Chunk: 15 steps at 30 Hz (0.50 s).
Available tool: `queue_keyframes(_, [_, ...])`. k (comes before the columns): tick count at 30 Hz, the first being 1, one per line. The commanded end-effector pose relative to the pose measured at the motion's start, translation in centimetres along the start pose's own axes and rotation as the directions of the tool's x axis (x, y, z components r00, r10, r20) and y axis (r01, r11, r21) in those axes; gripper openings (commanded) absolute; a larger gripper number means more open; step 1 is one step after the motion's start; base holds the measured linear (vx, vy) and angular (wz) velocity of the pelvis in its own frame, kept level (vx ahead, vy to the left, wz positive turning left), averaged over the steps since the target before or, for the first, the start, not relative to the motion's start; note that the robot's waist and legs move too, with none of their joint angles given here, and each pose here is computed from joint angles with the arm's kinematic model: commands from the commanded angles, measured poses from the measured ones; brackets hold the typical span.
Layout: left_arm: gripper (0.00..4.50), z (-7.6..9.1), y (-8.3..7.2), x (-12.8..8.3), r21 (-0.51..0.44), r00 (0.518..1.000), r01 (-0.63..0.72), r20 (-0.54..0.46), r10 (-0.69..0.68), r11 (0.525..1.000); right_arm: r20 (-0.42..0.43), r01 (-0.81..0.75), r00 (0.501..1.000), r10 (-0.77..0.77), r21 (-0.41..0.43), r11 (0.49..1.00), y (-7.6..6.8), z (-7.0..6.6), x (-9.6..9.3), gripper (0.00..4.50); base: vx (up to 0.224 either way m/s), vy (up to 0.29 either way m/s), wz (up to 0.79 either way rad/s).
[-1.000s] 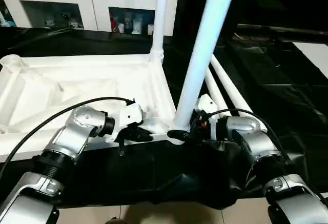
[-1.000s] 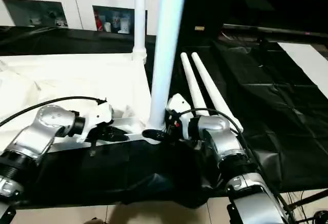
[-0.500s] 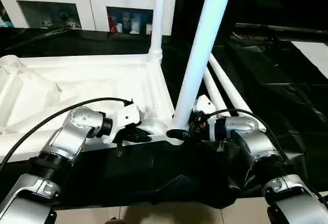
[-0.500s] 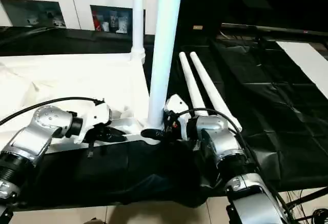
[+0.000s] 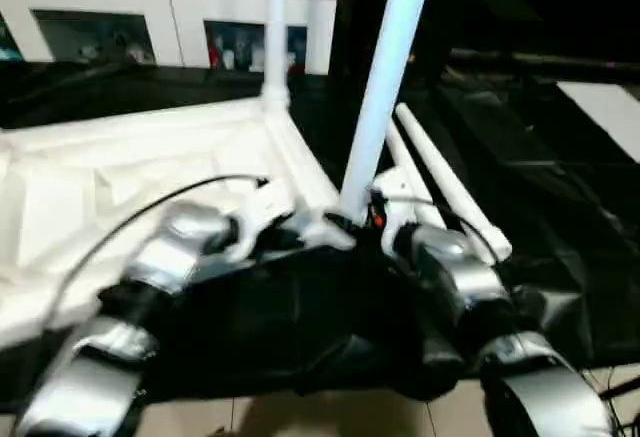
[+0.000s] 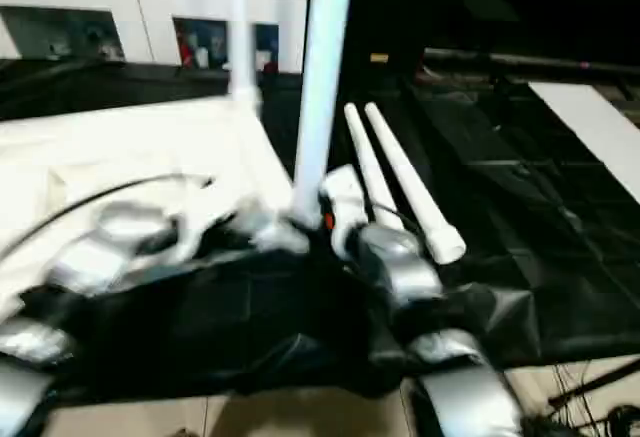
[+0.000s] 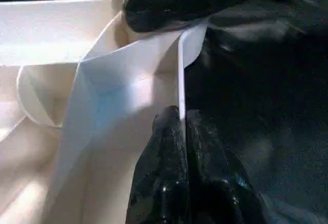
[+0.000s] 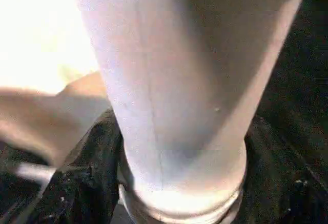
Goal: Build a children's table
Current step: Rotate leg to tighten
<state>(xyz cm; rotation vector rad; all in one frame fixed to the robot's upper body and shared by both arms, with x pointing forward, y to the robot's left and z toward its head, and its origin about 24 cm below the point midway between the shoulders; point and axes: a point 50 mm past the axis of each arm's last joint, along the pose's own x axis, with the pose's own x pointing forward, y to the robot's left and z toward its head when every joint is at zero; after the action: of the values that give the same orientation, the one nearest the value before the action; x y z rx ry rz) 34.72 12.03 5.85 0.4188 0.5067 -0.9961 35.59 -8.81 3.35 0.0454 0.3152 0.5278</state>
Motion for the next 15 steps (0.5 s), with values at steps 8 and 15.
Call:
queue_keyframes(8, [0.00, -0.3, 1.0, 0.9, -0.045, 0.985, -0.163, -0.073, 0.159, 0.986, -0.053, 0.084, 0.995, -0.080, 0.069, 0.994, 1.8, -1.0, 1.4, 2.70, 0.000, 0.000, 0.00])
queue_keyframes(15, [0.00, -0.5, 0.8, 0.1, 0.015, 0.994, -0.095, -0.052, 0.096, 0.995, 0.065, -0.076, 0.995, 0.071, 0.067, 0.995, 2.1, 0.9, 1.3, 3.69, 0.000, 0.000, 0.00])
